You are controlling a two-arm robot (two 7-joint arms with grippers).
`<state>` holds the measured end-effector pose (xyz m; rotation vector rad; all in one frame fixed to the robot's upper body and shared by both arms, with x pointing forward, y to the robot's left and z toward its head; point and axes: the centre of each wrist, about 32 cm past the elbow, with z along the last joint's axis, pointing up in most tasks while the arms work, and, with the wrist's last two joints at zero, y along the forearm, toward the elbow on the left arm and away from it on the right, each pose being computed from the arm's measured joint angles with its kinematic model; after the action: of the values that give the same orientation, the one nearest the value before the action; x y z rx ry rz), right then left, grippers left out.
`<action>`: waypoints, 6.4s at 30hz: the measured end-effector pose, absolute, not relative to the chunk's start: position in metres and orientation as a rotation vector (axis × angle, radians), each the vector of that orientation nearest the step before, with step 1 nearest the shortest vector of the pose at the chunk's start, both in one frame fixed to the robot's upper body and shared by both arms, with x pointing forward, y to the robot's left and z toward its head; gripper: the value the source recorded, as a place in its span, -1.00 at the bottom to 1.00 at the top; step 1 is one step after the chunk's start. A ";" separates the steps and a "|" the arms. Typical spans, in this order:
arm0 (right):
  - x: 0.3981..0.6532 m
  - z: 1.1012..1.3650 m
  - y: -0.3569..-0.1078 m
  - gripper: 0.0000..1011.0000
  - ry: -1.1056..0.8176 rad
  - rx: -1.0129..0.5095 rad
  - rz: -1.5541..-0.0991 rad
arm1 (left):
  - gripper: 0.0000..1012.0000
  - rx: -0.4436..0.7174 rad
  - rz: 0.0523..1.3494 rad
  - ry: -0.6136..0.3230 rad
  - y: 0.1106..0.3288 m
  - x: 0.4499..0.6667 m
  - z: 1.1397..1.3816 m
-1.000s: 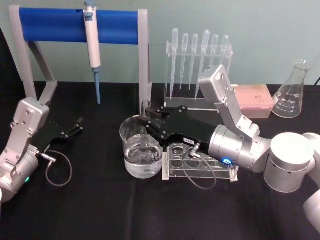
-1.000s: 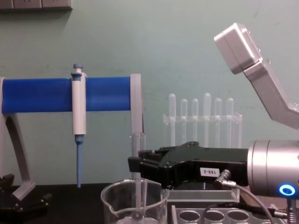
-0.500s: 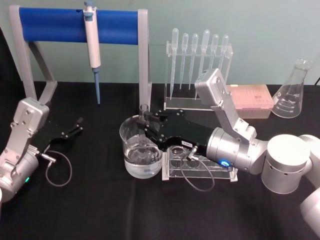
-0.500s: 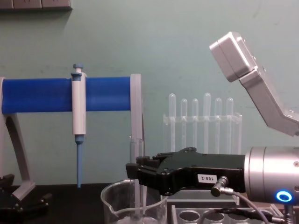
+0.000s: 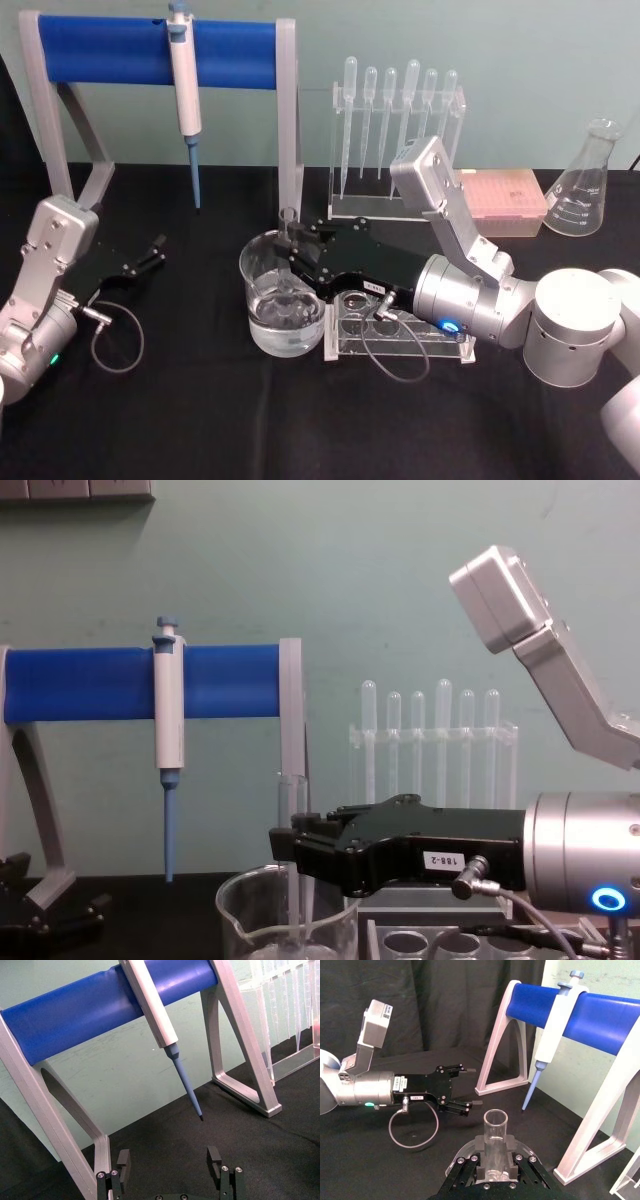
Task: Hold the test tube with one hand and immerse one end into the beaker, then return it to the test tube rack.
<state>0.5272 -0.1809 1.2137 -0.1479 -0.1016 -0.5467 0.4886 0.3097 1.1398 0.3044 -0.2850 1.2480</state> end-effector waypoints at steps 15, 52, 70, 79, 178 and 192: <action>0.527 1.214 -0.181 -0.52 -0.102 -0.147 -0.547 | 0.98 0.304 1.248 -0.285 0.310 0.489 1.140; 0.527 1.214 -0.181 -0.52 -0.102 -0.147 -0.548 | 0.98 0.305 1.248 -0.285 0.310 0.489 1.140; 0.527 1.214 -0.181 -0.52 -0.102 -0.147 -0.548 | 0.98 0.304 1.248 -0.285 0.310 0.489 1.140; 0.527 1.214 -0.181 -0.52 -0.102 -0.147 -0.548 | 0.98 0.305 1.248 -0.285 0.310 0.489 1.140; 0.527 1.214 -0.181 -0.52 -0.102 -0.147 -0.548 | 0.98 0.304 1.248 -0.285 0.310 0.489 1.140; 0.527 1.214 -0.181 -0.52 -0.102 -0.147 -0.548 | 0.98 0.304 1.248 -0.285 0.310 0.489 1.140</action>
<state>0.5271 -0.1809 1.2140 -0.1466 -0.1020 -0.5481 0.4886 0.3097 1.1398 0.3045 -0.2850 1.2480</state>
